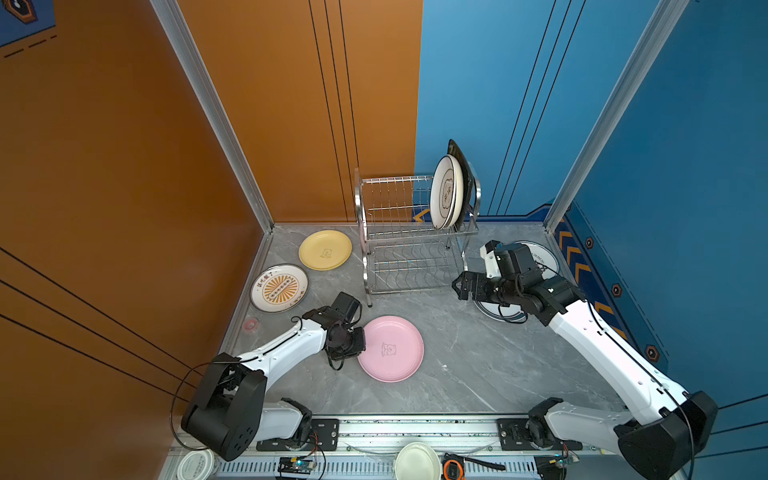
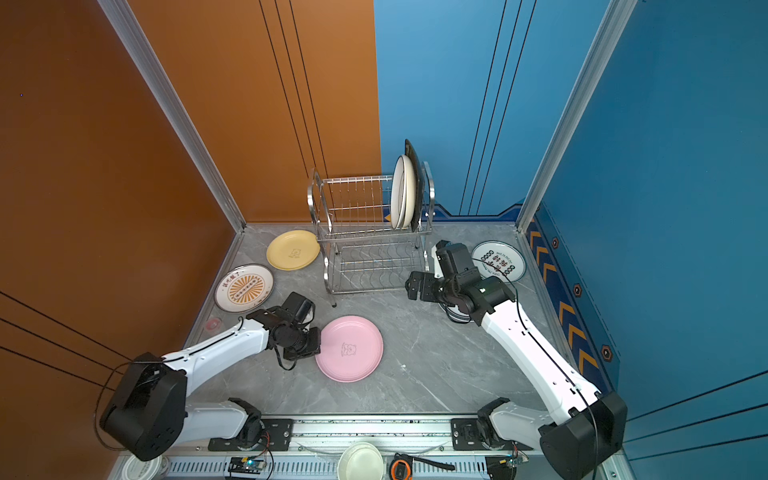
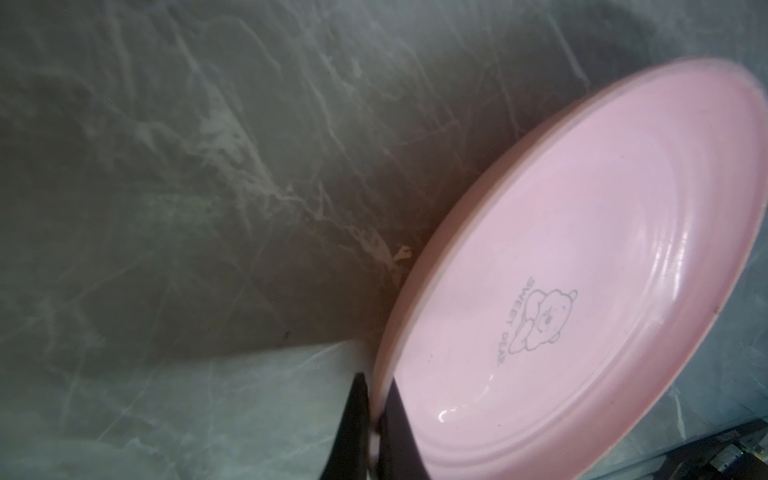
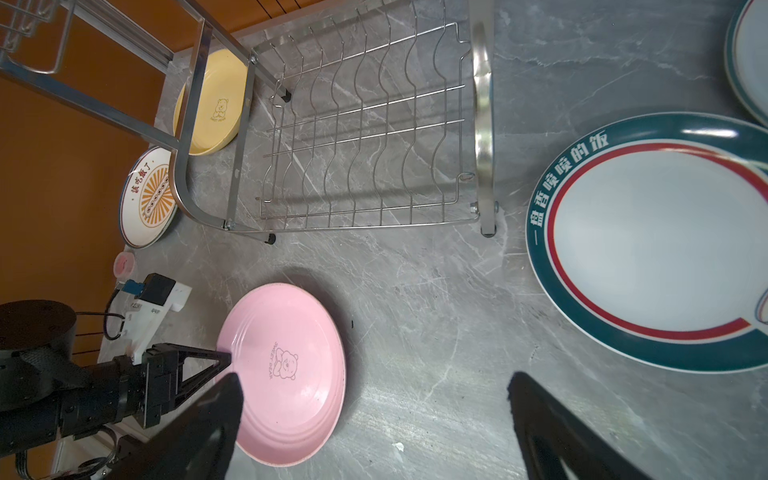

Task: Load the plates into the dish rack
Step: 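Pinch the pink plate rim with the left gripper and drag it toward the right gripper, then tilt the pink plate upright and pinch its rim with the right gripper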

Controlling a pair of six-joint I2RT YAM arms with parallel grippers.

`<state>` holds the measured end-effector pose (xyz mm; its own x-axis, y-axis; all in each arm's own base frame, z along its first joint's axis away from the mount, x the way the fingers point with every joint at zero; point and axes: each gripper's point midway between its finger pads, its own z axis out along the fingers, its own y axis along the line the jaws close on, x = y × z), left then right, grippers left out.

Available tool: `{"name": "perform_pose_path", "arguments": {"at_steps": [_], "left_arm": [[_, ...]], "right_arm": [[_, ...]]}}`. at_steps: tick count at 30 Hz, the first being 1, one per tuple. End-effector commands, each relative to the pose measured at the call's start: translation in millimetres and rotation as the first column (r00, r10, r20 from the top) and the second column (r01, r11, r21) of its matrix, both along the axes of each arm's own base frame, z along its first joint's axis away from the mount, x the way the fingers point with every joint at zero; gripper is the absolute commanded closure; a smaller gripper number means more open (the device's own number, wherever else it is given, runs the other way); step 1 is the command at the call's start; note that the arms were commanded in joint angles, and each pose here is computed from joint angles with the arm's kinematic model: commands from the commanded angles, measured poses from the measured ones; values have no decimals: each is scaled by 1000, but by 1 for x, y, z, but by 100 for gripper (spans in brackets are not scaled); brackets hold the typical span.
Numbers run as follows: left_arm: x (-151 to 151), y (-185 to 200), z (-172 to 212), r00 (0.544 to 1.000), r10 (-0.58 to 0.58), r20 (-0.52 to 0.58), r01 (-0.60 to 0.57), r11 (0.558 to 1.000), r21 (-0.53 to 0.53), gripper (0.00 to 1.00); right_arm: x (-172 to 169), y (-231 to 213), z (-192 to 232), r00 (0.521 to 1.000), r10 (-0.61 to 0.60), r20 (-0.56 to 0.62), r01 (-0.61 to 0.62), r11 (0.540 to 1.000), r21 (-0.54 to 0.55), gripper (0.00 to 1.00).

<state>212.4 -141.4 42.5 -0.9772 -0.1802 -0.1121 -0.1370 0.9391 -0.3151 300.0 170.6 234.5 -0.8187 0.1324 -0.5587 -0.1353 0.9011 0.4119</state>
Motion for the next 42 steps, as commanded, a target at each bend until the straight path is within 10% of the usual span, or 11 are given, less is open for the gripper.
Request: {"name": "perform_pose_path", "arguments": {"at_steps": [1, 17, 42], "left_arm": [[-4, -7, 14, 999, -38, 38, 39, 999, -38, 100], [26, -42, 98, 971, -64, 231, 118, 966, -228, 100], [34, -50, 130, 952, -60, 301, 150, 947, -285, 100]], "right_arm": [[-2, 12, -15, 998, 37, -57, -34, 998, 57, 0], [-27, 78, -37, 939, 305, -156, -248, 920, 305, 3], [-36, 114, -49, 892, 406, -197, -303, 863, 404, 45]]}}
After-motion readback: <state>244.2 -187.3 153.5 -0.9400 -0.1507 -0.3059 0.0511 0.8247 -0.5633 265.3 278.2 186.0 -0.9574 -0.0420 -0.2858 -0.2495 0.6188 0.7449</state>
